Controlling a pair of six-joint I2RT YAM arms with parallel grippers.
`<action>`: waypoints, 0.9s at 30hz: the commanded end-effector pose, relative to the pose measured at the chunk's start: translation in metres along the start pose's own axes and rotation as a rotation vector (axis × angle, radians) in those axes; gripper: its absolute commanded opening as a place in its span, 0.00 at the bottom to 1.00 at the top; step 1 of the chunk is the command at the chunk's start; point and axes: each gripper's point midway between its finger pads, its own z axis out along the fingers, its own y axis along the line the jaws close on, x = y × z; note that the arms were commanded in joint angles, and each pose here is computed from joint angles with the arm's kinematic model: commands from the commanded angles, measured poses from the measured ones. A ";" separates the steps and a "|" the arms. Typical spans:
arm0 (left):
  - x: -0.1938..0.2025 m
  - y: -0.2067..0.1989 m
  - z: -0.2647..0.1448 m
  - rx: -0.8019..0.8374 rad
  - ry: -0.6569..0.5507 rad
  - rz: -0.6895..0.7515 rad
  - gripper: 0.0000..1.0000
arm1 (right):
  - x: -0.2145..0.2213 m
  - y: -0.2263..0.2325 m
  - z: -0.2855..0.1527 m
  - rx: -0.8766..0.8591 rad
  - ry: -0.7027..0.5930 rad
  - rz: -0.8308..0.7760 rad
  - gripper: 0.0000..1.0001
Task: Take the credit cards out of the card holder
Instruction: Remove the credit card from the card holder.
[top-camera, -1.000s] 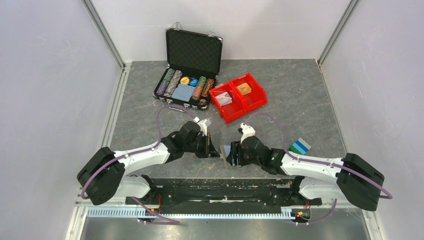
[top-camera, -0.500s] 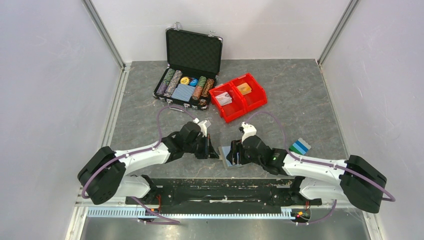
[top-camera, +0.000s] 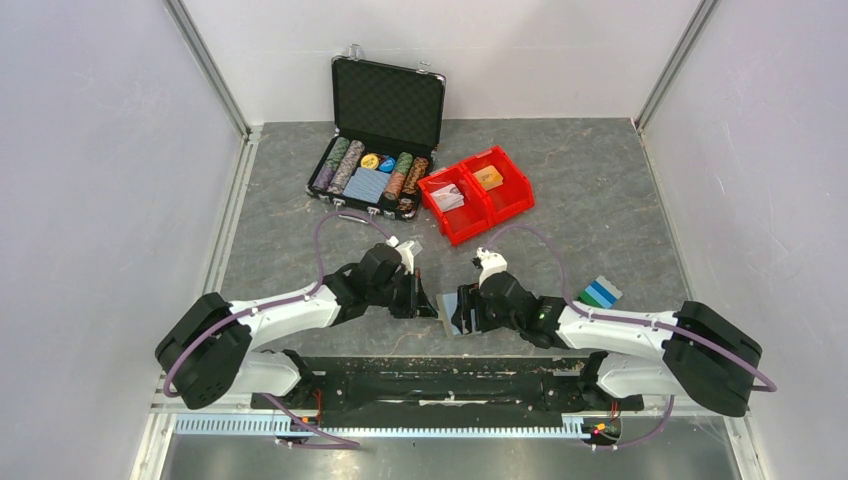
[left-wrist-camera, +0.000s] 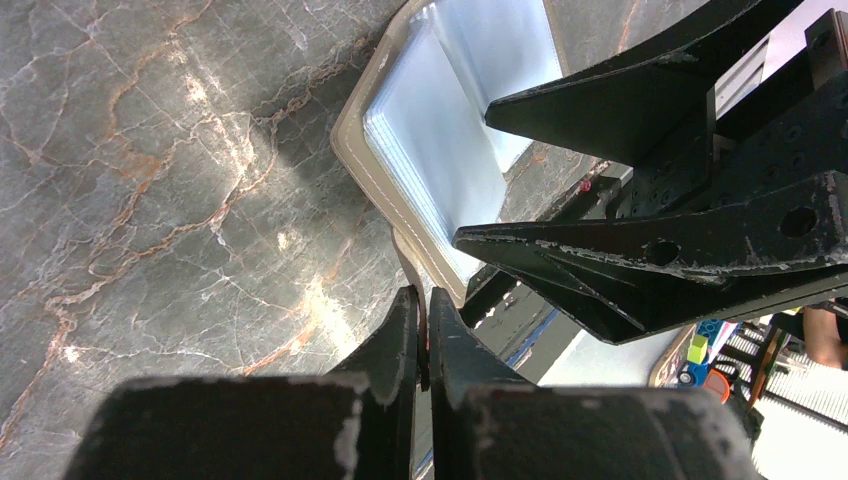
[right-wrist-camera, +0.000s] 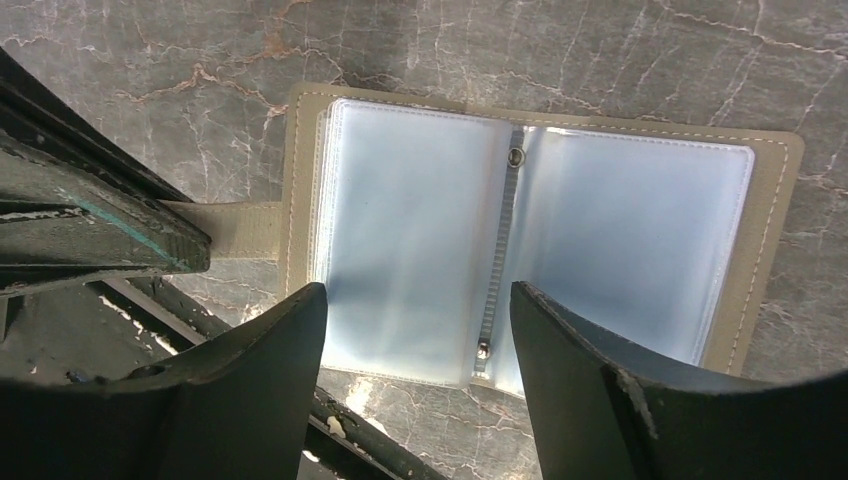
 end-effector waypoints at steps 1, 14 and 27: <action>0.000 -0.005 -0.001 0.028 0.001 0.052 0.02 | -0.015 0.017 0.001 -0.053 -0.039 -0.011 0.71; 0.001 -0.006 -0.002 0.032 0.002 0.056 0.02 | -0.009 0.014 0.003 -0.049 -0.026 -0.018 0.70; 0.006 -0.002 -0.003 0.033 0.016 0.062 0.02 | -0.023 -0.006 -0.005 0.056 -0.087 -0.045 0.61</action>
